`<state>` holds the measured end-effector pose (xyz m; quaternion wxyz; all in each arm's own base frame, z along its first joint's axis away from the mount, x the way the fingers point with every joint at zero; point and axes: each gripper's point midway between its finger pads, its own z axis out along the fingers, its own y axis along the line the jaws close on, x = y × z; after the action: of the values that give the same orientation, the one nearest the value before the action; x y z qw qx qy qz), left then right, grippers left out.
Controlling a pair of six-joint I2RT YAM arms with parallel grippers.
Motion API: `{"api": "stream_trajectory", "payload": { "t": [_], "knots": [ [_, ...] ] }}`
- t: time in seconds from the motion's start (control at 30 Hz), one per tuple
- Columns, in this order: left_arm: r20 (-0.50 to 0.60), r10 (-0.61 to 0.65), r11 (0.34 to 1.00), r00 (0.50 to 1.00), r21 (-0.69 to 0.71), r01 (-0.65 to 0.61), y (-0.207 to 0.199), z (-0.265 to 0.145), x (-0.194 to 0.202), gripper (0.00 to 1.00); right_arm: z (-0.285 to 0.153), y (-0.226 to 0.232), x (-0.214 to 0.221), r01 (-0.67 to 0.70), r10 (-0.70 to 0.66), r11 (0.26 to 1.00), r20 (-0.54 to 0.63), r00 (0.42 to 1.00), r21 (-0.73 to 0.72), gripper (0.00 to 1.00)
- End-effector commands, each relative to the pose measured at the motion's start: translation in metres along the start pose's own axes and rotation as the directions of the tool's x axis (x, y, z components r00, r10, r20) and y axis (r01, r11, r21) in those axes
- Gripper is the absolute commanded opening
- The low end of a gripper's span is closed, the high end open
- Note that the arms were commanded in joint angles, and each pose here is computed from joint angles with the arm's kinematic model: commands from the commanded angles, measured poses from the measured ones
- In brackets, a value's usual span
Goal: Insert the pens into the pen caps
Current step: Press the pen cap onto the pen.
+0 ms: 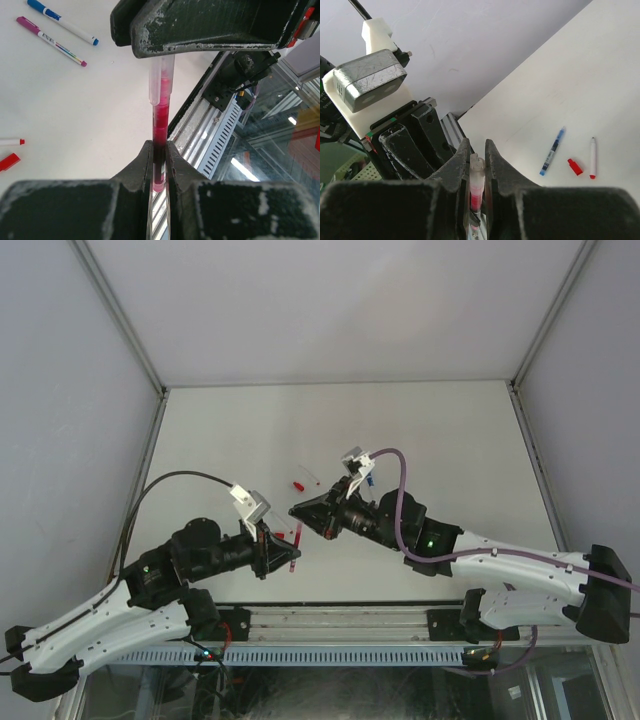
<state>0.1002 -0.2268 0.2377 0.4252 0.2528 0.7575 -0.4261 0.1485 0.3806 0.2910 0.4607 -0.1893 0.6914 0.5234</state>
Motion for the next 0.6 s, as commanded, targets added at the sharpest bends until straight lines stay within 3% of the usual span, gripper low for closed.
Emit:
{"api": "stream_trajectory", "payload": {
  "t": [0.0,0.33,0.57],
  "knots": [
    [0.546,-0.026,0.991,0.837,0.126,-0.051,-0.057,-0.056,-0.163,0.00,-0.029,-0.016,0.101,0.047,-0.032,0.998,-0.350,0.936,0.034,0.00],
    [0.542,-0.025,0.991,0.840,0.127,-0.052,-0.057,-0.055,-0.163,0.00,-0.033,-0.023,0.102,0.133,-0.087,0.985,-0.351,0.932,0.108,0.00],
    [0.543,-0.025,0.991,0.839,0.126,-0.053,-0.057,-0.055,-0.163,0.00,-0.028,-0.005,0.100,-0.011,0.011,1.000,-0.356,0.934,0.003,0.00]
  ]
}}
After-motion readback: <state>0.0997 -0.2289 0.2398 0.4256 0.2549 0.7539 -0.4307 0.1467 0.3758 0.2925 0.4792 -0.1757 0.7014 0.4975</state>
